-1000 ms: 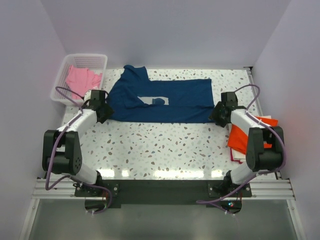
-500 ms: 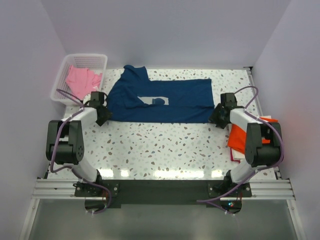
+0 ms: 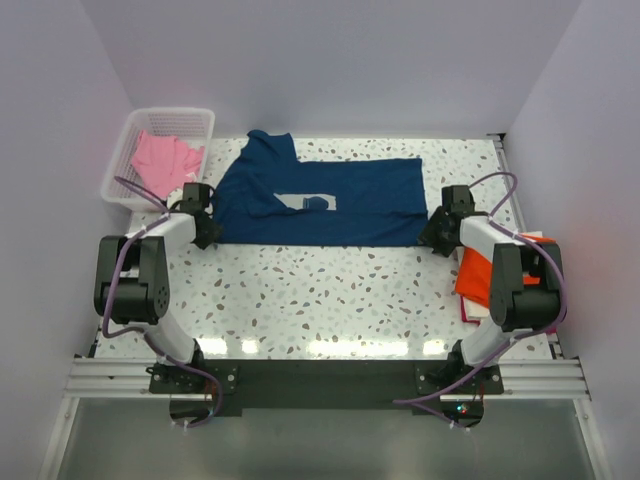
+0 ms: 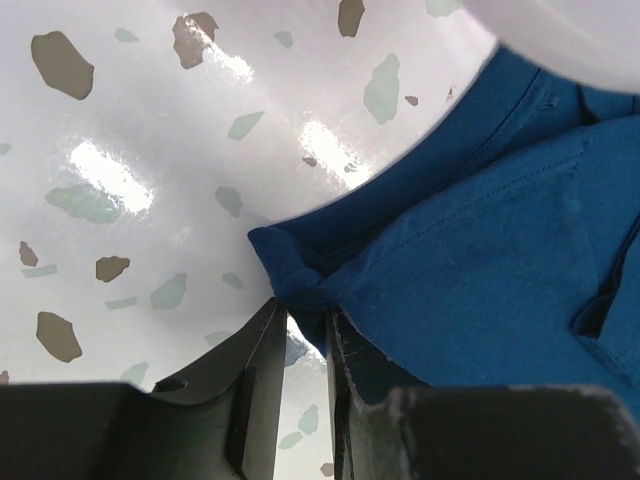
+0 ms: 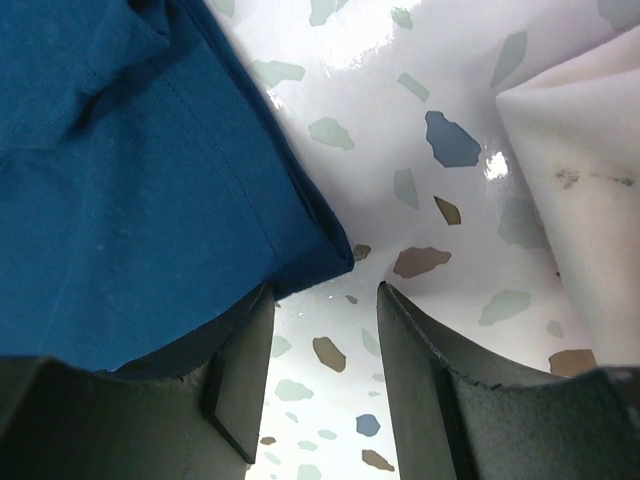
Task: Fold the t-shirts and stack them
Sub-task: Fold the tshirt
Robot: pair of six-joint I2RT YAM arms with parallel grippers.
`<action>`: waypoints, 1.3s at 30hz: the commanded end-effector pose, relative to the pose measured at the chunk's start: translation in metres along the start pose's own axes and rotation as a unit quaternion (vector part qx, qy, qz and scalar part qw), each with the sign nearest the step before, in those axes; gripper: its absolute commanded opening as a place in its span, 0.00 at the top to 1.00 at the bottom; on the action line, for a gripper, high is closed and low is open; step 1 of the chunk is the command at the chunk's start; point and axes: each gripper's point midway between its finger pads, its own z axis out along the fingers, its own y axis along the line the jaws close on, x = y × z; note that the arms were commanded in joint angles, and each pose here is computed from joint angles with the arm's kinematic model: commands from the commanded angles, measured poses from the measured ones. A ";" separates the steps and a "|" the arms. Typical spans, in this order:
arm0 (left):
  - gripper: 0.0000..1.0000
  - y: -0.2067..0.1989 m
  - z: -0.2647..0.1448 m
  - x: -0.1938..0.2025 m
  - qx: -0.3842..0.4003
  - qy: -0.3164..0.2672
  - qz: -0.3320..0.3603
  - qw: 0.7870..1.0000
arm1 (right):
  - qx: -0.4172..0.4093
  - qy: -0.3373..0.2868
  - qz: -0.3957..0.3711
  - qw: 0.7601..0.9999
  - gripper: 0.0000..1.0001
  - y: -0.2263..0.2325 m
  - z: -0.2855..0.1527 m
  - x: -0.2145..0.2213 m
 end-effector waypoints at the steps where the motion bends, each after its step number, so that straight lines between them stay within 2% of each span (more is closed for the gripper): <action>1: 0.74 -0.007 0.003 -0.022 -0.004 -0.032 -0.004 0.999 | -0.007 -0.041 0.011 0.999 0.51 0.011 0.002 -0.028; 7: 0.76 -0.010 0.005 -0.020 0.002 -0.028 -0.004 1.000 | -0.018 -0.047 0.016 0.999 0.51 0.018 0.000 -0.034; 12: 0.85 -0.010 0.008 -0.016 0.002 -0.020 -0.001 1.000 | -0.024 -0.053 0.022 0.998 0.50 0.020 0.000 -0.035; 18: 0.92 -0.011 0.009 -0.016 0.003 -0.019 0.001 1.000 | -0.009 -0.032 0.022 0.999 0.52 0.014 0.009 -0.026; 19: 0.94 -0.010 0.009 -0.015 0.003 -0.017 0.002 1.000 | -0.006 -0.030 0.019 0.999 0.53 0.013 0.008 -0.025; 22: 1.00 -0.010 0.008 -0.014 0.003 -0.015 0.002 1.000 | 0.000 -0.025 0.017 1.000 0.76 0.008 0.007 -0.019; 23: 1.00 -0.009 0.007 -0.015 0.002 -0.016 0.002 1.000 | -0.001 -0.024 0.014 1.000 0.91 0.008 0.006 -0.019; 25: 1.00 -0.005 0.006 -0.014 -0.007 -0.015 0.004 1.000 | 0.004 -0.013 0.007 1.000 1.00 0.006 0.004 -0.015; 33: 1.00 0.024 -0.013 -0.021 -0.036 -0.022 -0.005 0.999 | 0.001 -0.033 0.001 0.999 1.00 -0.006 -0.037 -0.016; 39: 1.00 0.044 -0.036 -0.014 -0.041 -0.026 -0.010 0.999 | -0.006 -0.011 -0.001 1.000 1.00 -0.025 -0.059 0.012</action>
